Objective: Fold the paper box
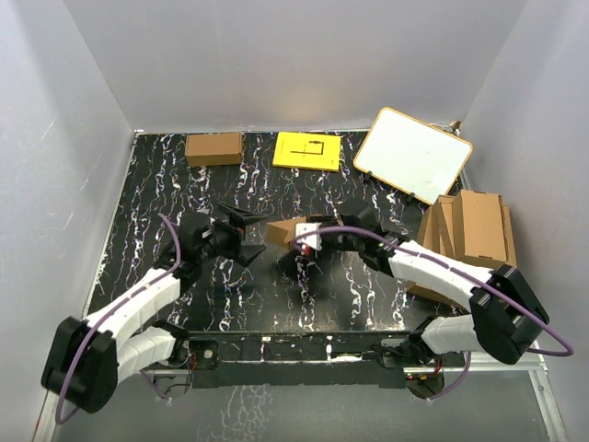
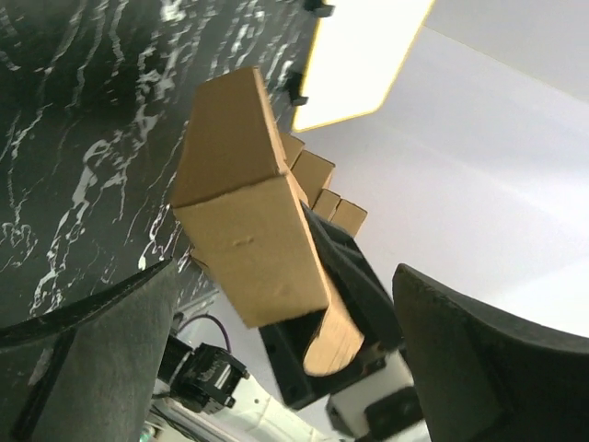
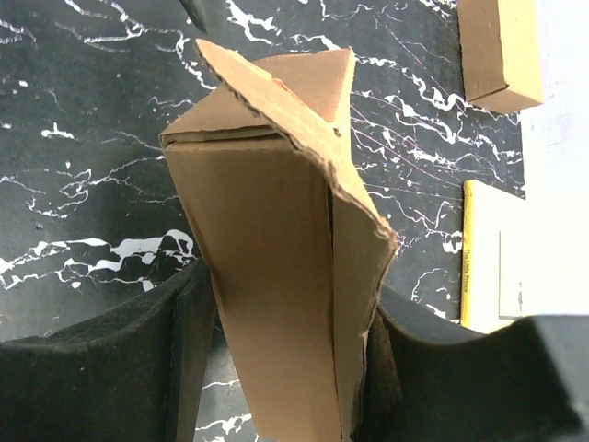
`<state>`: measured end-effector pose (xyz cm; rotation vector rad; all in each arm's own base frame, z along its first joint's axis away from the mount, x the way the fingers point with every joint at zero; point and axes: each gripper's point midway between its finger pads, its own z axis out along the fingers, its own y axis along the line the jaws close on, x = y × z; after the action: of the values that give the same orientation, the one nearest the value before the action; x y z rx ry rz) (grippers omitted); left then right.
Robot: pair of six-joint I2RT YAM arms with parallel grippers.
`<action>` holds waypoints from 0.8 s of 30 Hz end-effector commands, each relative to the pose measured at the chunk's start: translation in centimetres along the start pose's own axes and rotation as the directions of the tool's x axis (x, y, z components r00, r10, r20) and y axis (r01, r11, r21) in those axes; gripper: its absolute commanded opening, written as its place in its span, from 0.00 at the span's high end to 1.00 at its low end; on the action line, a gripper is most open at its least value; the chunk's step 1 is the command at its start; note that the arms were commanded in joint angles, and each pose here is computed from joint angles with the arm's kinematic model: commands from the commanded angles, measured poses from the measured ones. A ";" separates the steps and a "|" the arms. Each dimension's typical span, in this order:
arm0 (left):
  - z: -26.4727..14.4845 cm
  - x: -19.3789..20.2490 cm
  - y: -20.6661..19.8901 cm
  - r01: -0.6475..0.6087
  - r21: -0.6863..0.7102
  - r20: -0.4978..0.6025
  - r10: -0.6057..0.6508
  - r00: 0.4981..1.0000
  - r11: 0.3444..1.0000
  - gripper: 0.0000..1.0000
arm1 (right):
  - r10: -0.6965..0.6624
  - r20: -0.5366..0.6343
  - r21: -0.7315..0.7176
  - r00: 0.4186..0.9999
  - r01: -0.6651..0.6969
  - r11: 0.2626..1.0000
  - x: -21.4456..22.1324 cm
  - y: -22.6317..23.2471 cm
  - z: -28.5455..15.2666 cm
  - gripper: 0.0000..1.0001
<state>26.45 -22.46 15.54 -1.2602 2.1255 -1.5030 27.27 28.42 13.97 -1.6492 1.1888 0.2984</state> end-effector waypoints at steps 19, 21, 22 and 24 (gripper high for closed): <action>-7.1 1.6 -2.1 -0.833 0.360 0.376 0.751 0.542 0.420 0.03 | 0.820 0.154 -0.432 0.552 -0.709 0.558 -5.8 -5.7 -5.0 0.50; -7.0 1.5 -1.9 -0.821 0.358 0.364 0.743 0.562 0.446 0.03 | 0.870 0.124 -0.480 0.478 -0.738 0.474 -5.7 -5.3 -4.6 0.49; -7.0 1.5 -1.7 -0.812 0.358 0.354 0.737 0.575 0.462 0.03 | 0.891 0.107 -0.497 0.442 -0.752 0.433 -5.6 -5.2 -4.3 0.49; -6.7 1.5 -1.2 -0.789 0.357 0.326 0.725 0.606 0.499 0.03 | 0.931 0.055 -0.518 0.360 -0.787 0.334 -4.9 -4.7 -3.6 0.49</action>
<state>22.14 -19.23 17.77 -0.1648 1.7516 -1.2618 28.11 27.19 20.32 -1.0855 1.6955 1.3526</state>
